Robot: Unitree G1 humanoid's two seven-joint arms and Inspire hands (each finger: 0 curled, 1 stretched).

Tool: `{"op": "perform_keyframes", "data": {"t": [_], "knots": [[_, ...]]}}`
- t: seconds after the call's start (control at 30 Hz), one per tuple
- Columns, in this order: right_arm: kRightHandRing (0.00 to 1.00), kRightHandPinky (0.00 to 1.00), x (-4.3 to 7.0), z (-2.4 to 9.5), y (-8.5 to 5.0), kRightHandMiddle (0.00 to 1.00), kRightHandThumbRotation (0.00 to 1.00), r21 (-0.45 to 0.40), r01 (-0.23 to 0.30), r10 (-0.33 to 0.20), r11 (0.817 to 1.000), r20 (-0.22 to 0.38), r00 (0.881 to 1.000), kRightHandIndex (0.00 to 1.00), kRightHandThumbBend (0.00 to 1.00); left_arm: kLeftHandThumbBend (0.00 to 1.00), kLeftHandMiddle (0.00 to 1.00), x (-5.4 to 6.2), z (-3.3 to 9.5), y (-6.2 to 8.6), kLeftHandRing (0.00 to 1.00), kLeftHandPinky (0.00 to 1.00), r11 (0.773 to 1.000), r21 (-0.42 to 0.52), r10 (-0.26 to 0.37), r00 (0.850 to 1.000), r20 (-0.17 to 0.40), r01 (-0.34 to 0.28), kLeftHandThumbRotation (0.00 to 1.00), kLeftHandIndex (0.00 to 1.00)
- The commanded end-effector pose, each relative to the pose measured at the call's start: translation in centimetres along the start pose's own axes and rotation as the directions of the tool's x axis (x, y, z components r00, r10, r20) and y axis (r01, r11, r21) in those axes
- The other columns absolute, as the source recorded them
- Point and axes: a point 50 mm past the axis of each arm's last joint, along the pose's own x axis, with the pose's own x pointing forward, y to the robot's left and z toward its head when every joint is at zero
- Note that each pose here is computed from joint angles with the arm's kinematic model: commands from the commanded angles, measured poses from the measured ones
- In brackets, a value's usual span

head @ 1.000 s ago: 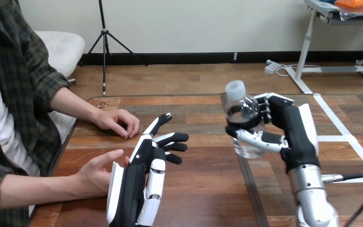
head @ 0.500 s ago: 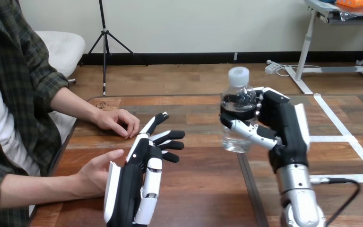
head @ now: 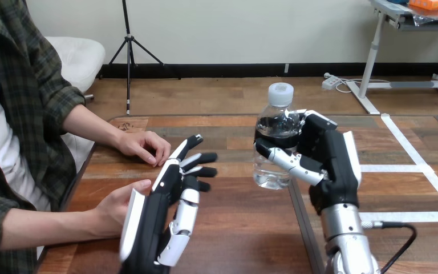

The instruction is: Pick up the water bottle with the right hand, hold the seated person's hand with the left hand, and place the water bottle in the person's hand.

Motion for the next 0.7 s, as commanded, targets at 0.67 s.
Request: {"op": "perform_keyframes", "data": {"t": [0.67], "knots": [[0.39,0.32,0.8,2.9,1.5,0.45,0.00,0.047,-0.043,0.036,0.998,0.134,0.990,0.46,0.35,0.87,0.91,1.8,3.0,5.9,0.84,0.66,0.850,0.521,-0.108,0.994,0.035,0.074,0.00,0.82]]}}
